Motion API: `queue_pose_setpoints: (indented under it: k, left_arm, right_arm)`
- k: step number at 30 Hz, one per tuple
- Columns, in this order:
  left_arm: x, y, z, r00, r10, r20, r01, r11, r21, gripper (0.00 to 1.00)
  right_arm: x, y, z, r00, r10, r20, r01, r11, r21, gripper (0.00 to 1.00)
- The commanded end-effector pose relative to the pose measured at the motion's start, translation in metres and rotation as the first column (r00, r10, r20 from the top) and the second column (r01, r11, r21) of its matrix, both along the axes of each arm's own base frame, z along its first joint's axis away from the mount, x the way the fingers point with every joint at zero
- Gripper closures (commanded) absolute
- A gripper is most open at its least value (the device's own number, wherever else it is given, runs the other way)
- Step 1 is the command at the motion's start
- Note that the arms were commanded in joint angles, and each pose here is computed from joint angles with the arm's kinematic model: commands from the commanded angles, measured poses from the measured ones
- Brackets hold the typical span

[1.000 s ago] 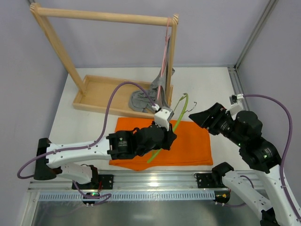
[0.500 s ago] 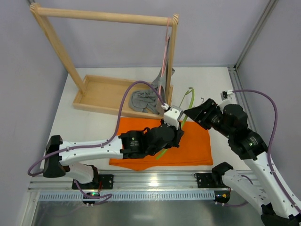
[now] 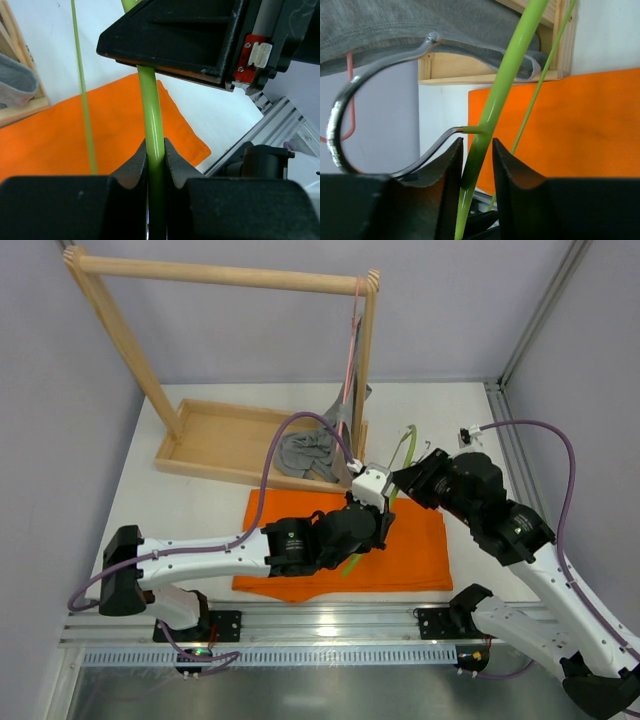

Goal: Place the trousers on the hanger
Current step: Pass the hanger from the left arm to the right

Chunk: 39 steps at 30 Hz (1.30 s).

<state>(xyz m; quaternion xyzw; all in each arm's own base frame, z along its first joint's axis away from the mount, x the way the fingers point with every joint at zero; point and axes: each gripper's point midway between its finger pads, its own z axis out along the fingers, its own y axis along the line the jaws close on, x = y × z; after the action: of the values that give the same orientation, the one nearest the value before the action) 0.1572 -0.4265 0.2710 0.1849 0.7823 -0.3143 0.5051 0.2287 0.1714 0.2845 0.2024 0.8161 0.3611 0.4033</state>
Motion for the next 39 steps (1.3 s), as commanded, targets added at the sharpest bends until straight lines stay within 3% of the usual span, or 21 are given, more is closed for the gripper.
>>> queue_pose_setpoints:
  k: [1,3,4,6,7,10,14,22,28,33,39]
  left_arm:
    - [-0.005,-0.011,0.034,0.998,-0.026,0.049,0.032,0.993,-0.11,0.99]
    - [-0.005,-0.008,0.032,0.999,-0.024,0.048,0.029,0.994,-0.102,0.97]
    - [-0.005,-0.006,0.034,0.999,-0.023,0.048,0.028,0.994,-0.106,0.91]
    - [-0.006,-0.003,0.031,0.999,-0.025,0.046,0.03,0.994,-0.102,0.79]
    - [-0.006,-0.001,0.03,0.999,-0.023,0.043,0.027,0.994,-0.102,0.66]
    - [-0.006,0.011,0.024,0.999,-0.01,0.036,0.013,0.996,-0.083,0.51]
    - [-0.009,0.028,0.01,1.0,0.009,-0.001,-0.009,0.998,-0.064,0.5]
    - [-0.011,0.075,-0.03,0.994,0.084,-0.065,-0.085,0.996,-0.023,0.47]
    - [0.006,0.088,-0.005,0.991,0.101,-0.088,-0.112,0.987,-0.119,0.45]
    - [0.018,0.058,0.021,0.996,0.041,-0.084,-0.056,0.982,-0.181,0.46]
    - [0.033,0.017,0.005,0.997,0.003,-0.079,-0.008,0.998,-0.064,0.48]
  right_arm:
    - [0.011,-0.008,0.006,0.997,-0.068,0.036,0.07,0.996,-0.05,0.81]
    - [0.011,-0.009,0.002,0.997,-0.073,0.036,0.075,0.995,-0.07,0.9]
    - [0.011,-0.01,0.001,0.997,-0.07,0.044,0.073,0.994,-0.076,0.96]
    - [0.012,-0.01,-0.003,0.996,-0.058,0.065,0.064,0.994,-0.085,0.96]
    - [0.01,-0.012,-0.004,0.995,-0.054,0.08,0.061,0.994,-0.09,0.96]
    - [0.006,-0.017,-0.019,0.994,-0.038,0.098,0.05,0.99,-0.132,0.96]
    - [0.001,-0.022,-0.044,0.996,-0.026,0.084,0.04,0.984,-0.174,0.96]
    - [-0.002,-0.003,-0.058,0.988,0.069,0.135,-0.053,0.992,-0.118,0.96]
    - [-0.011,0.01,-0.072,0.977,0.162,0.14,-0.148,0.984,-0.104,0.96]
    - [-0.017,0.022,-0.079,0.962,0.228,0.151,-0.218,0.973,-0.077,0.96]
    - [-0.022,0.022,-0.094,0.954,0.269,0.135,-0.255,0.96,-0.113,0.96]
